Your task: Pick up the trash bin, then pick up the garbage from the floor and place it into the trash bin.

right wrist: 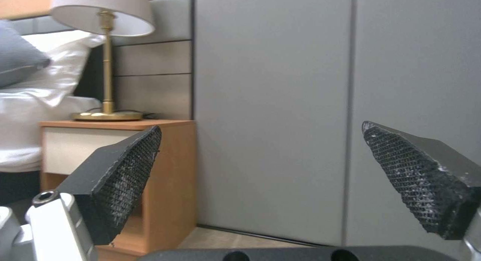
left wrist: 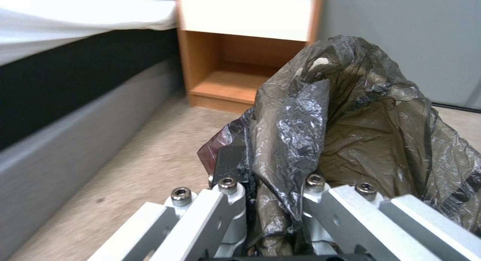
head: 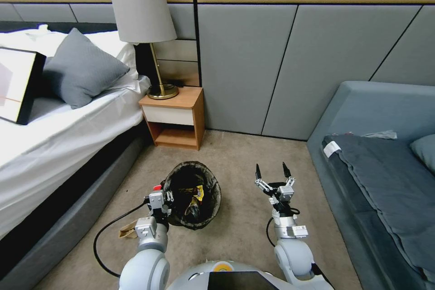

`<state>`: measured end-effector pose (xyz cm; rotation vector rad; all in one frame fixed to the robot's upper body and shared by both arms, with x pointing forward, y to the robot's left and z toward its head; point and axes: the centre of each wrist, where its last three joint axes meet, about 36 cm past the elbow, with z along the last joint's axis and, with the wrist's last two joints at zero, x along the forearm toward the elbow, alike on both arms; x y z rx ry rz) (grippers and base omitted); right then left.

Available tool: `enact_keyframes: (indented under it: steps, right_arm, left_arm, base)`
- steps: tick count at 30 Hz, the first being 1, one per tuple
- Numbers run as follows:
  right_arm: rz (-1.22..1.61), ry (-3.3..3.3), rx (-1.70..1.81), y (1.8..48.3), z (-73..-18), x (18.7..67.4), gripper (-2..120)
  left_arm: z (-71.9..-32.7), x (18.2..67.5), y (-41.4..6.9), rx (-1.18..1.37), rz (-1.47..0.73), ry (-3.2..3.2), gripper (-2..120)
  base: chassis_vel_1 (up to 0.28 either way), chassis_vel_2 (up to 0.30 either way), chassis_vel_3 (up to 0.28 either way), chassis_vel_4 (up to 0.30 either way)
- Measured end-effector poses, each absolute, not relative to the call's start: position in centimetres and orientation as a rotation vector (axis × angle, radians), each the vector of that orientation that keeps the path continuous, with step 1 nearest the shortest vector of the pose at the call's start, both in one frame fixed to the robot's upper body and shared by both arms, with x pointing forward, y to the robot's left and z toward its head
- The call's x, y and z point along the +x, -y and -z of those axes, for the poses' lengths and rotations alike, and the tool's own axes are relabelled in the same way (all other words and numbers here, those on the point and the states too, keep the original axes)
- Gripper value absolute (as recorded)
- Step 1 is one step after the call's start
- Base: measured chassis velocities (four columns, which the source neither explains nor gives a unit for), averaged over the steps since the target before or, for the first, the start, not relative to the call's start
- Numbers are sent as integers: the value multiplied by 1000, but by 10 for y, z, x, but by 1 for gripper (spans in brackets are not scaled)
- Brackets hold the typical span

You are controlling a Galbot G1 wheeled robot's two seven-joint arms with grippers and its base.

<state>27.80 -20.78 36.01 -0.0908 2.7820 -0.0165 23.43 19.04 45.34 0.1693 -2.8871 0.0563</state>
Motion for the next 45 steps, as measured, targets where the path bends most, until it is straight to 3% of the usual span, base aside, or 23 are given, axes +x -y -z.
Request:
enact_keyframes:
  steps: [45]
  right_arm:
    - [6,-2767,-118,207,-363,293,100]
  left_arm:
    - [-446,235,-190,153,-29,2894,6]
  base:
    - [106,107,103,103]
